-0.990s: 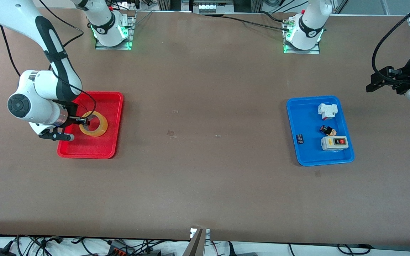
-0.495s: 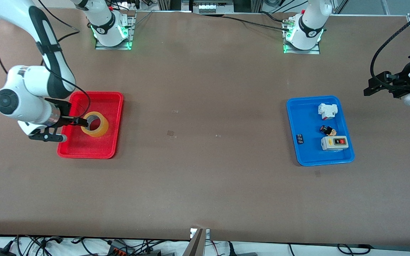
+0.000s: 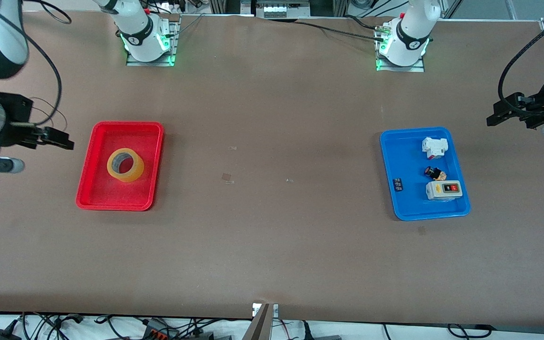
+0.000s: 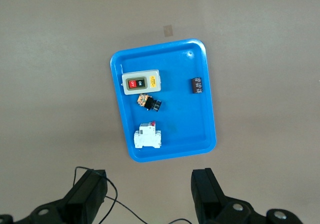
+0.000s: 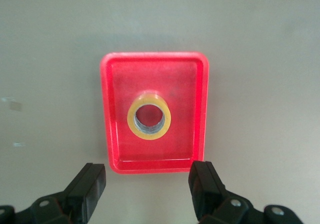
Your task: Place and move tape with both arms
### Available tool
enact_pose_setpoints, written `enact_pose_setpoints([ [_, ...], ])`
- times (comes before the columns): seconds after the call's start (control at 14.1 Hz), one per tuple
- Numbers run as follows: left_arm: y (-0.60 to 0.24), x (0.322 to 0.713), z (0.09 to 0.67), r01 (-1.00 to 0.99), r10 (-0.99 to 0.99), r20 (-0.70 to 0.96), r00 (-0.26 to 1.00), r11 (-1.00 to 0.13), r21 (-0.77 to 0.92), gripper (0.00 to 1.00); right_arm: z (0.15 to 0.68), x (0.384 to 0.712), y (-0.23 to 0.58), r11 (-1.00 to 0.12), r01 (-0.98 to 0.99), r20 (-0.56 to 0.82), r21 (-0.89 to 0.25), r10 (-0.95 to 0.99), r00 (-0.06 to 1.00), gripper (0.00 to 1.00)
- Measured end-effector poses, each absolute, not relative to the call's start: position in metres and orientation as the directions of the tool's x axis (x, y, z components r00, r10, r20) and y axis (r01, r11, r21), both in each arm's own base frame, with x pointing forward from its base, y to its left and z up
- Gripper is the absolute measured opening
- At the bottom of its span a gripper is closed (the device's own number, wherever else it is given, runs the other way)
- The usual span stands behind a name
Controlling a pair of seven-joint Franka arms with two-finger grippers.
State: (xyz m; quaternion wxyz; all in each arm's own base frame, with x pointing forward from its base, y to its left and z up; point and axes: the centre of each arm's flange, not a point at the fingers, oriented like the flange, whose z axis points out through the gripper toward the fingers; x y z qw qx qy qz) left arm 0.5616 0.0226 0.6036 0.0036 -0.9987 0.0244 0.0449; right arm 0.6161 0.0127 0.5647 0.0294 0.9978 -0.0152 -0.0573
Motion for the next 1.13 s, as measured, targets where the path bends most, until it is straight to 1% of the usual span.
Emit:
enact_pose_setpoints([
  [0.14, 0.024, 0.56, 0.606, -0.047, -0.047, -0.087, 0.995, -0.999, -0.005, 1.0, 0.576, 0.619, 0.013, -0.998, -0.028, -0.092, 0.06, -0.033, 0.995, 1.0],
  [0.28, 0.024, 0.56, 0.606, -0.047, -0.047, -0.088, 0.995, -0.999, -0.005, 1.0, 0.572, 0.626, 0.014, -0.998, -0.027, -0.066, 0.059, -0.031, 0.997, 1.0],
  [0.42, 0.024, 0.559, 0.605, -0.047, -0.047, -0.092, 0.995, -0.999, -0.005, 1.0, 0.571, 0.637, 0.014, -0.998, -0.027, -0.005, 0.055, -0.028, 1.0, 1.0],
  [0.64, 0.024, 0.551, 0.604, -0.046, -0.045, -0.101, 0.994, -0.999, -0.004, 1.0, 0.574, 0.647, 0.01, -0.999, -0.046, 0.06, -0.001, -0.046, 0.997, 1.0],
  [0.71, 0.024, 0.548, 0.604, -0.046, -0.045, -0.1, 0.994, -0.999, -0.004, 1.0, 0.572, 0.647, 0.003, -0.998, -0.059, 0.057, -0.023, -0.06, 0.997, 1.0],
  [0.85, 0.024, 0.546, 0.607, -0.046, -0.045, -0.093, 0.995, -0.999, -0.005, 1.0, 0.568, 0.647, -0.01, -0.999, -0.041, 0.046, -0.03, -0.043, 0.998, 1.0],
  [1.13, 0.024, 0.546, 0.607, -0.046, -0.045, -0.09, 0.995, -0.999, -0.005, 1.0, 0.563, 0.64, -0.017, -1.0, -0.013, 0.022, 0.01, -0.013, 1.0, 1.0],
])
